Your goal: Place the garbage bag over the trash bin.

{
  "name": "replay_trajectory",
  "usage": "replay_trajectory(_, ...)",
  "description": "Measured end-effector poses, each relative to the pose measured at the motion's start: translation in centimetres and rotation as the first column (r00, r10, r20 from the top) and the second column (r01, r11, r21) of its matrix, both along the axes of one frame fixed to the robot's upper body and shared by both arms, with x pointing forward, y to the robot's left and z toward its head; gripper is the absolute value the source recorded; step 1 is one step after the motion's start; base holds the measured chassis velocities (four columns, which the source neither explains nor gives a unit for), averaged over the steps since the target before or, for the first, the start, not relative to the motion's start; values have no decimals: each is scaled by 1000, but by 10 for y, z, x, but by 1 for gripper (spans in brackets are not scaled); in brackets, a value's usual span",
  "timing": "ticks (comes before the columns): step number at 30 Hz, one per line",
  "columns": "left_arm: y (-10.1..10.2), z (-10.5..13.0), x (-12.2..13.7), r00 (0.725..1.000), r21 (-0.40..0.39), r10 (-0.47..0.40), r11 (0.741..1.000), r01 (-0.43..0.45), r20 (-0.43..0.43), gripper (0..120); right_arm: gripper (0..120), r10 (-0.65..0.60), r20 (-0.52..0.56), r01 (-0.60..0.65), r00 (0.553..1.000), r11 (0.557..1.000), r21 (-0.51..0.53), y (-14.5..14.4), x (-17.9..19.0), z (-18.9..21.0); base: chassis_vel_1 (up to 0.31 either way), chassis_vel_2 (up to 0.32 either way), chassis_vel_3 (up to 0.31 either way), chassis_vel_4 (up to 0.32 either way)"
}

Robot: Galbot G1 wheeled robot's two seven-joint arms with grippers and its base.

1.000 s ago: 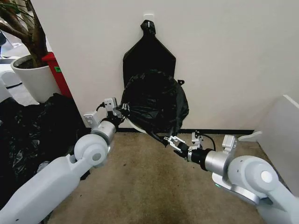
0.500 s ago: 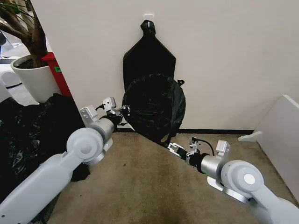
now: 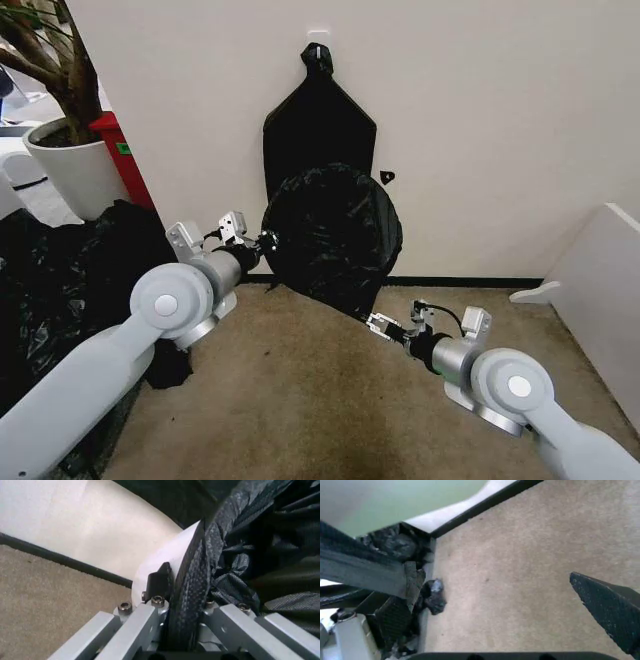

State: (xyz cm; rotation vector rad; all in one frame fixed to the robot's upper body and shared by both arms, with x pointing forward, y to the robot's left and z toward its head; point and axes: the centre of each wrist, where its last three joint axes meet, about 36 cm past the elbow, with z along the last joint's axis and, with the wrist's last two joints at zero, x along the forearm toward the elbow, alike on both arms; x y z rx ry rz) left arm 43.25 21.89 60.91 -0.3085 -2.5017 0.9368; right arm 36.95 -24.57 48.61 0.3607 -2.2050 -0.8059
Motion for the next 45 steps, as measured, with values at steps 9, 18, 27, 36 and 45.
replay_trajectory(9,8,-20,7,1000,44,8,999,-9,23,1,100,21,51,-18,998,998,-56,-5,-5,8,0,0,0,0)
replay_trajectory(18,21,-61,21,995,168,65,983,-78,79,1,100,114,172,-86,979,983,-159,4,-42,34,0,0,0,0)
replay_trajectory(27,23,-61,22,993,153,91,983,-102,75,1,100,132,267,-78,955,976,-201,6,-57,57,0,0,0,0)
replay_trajectory(36,23,-62,21,991,170,117,977,-128,71,1,100,143,384,-66,912,976,-207,11,-67,94,0,0,0,0)
replay_trajectory(45,5,-81,5,975,379,46,917,-127,216,1,100,222,604,111,766,879,-464,3,-37,108,0,0,0,0)
